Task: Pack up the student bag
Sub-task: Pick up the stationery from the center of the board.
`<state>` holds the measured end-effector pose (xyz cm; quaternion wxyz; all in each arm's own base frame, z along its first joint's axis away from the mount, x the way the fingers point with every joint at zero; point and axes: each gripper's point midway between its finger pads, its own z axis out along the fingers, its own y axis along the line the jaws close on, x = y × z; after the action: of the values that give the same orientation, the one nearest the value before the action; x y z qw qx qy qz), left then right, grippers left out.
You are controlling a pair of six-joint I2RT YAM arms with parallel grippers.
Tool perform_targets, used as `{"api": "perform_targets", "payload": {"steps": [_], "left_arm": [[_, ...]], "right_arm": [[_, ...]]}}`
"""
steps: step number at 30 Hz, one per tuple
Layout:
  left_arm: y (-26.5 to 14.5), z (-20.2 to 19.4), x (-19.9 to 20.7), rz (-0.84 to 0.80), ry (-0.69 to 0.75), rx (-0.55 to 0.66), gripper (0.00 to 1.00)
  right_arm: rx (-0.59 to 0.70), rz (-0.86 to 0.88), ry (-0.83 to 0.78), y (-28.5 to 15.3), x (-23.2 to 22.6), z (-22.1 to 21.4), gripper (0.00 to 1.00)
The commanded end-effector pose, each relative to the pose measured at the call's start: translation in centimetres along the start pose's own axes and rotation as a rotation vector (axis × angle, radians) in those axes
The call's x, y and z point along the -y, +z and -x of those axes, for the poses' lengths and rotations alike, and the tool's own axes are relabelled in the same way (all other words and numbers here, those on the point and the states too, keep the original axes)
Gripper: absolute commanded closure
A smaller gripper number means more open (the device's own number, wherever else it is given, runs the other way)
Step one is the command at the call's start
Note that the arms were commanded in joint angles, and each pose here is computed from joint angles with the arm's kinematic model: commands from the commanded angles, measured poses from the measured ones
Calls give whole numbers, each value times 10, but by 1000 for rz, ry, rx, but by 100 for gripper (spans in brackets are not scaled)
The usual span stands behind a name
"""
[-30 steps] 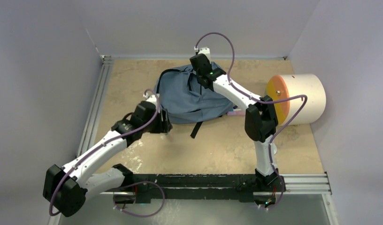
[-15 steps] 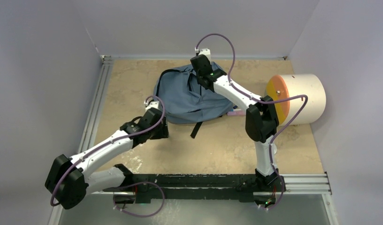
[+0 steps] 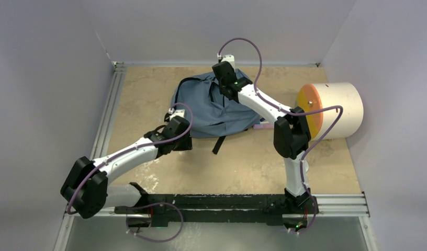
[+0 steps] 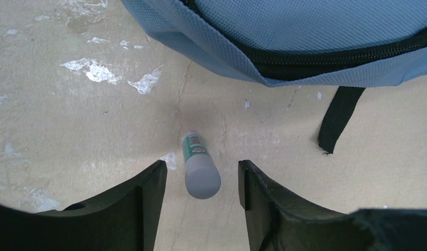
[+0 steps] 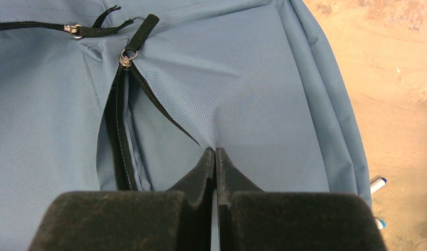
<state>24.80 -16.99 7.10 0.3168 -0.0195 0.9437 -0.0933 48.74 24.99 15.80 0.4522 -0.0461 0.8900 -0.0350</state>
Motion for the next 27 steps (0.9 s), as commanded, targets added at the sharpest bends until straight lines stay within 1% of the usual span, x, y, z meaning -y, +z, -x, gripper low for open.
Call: {"api": "perform_targets", "payload": {"steps": [1,11,18,21,23,25,27], "left_arm": [[-1,26,12,-18,25,74,51],[3,29,8,11,58,77,66],[2,31,10,9,78,78,82],[-5,35,12,-3,74,81,89],[-17,43,18,-37,49,101,91],[-36,57,37,-144,15,146,91],[-58,76,62,-281,-12,217,91]], "right_arm": [[59,8,43,-23,8,26,100],[55,20,38,-23,6,26,100],[50,24,36,-22,5,24,100],[55,15,40,-23,7,26,100],[62,16,49,-26,8,28,100],[71,35,65,-29,6,31,100],[83,60,78,-33,2,35,100]]}}
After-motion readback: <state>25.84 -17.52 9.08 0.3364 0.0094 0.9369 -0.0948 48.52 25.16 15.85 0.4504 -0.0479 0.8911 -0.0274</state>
